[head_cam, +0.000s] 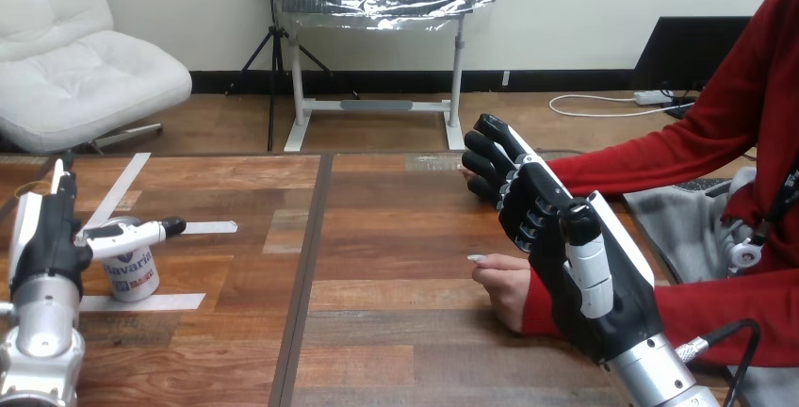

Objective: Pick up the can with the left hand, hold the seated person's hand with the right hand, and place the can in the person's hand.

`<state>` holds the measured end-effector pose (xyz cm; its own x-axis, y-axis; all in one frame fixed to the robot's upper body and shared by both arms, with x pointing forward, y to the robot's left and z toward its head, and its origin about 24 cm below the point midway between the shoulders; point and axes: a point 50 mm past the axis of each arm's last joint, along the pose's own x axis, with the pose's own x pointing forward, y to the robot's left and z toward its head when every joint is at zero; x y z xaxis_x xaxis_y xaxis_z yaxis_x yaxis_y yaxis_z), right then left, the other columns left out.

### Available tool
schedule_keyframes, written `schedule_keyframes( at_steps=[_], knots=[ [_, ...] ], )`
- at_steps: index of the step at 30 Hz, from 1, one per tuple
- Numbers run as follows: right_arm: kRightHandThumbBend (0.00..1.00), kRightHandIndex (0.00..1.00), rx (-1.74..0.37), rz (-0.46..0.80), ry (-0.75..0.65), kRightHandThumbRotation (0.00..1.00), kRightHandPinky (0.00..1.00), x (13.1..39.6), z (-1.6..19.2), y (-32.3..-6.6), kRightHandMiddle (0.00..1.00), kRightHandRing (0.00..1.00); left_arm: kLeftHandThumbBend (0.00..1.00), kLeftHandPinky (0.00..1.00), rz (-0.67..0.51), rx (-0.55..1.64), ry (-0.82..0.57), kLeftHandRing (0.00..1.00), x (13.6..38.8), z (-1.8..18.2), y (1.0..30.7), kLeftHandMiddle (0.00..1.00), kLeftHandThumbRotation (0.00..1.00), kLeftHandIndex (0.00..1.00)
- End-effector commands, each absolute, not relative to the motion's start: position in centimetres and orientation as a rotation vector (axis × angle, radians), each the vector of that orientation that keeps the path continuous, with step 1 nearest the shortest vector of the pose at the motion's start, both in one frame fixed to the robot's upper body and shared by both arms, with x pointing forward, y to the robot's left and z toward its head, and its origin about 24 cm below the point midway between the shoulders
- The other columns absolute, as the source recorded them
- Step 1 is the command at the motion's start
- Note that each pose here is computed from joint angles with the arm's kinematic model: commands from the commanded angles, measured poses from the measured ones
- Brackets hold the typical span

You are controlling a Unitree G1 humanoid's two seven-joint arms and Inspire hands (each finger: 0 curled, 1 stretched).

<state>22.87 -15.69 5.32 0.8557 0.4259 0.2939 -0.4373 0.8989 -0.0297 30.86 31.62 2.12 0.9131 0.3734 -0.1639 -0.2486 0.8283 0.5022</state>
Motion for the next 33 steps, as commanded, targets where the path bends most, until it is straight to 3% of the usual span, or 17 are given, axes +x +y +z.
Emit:
schedule_keyframes(
  at_steps=[1, 24, 33],
  knots=[
    [0.92, 0.97, 0.035, 0.463, -0.391, 1.0, 0.97, 23.4, 7.11, -15.49, 0.96, 0.96, 0.92, 0.92, 0.32, 0.527, 0.18, 0.98, 33.17, 5.14, 31.17, 1.0, 0.05, 0.99],
    [0.94, 0.96, 0.03, 0.455, -0.38, 1.0, 0.96, 23.19, 7.32, -15.71, 0.95, 0.96, 0.89, 0.9, 0.308, 0.531, 0.241, 0.96, 33.65, 4.96, 30.81, 0.98, 0.05, 0.97],
    [0.94, 0.95, 0.032, 0.454, -0.376, 1.0, 0.96, 23.13, 7.33, -15.73, 0.94, 0.95, 0.9, 0.79, 0.293, 0.532, 0.275, 0.87, 33.77, 4.83, 30.73, 0.91, 0.09, 0.98]
  ],
)
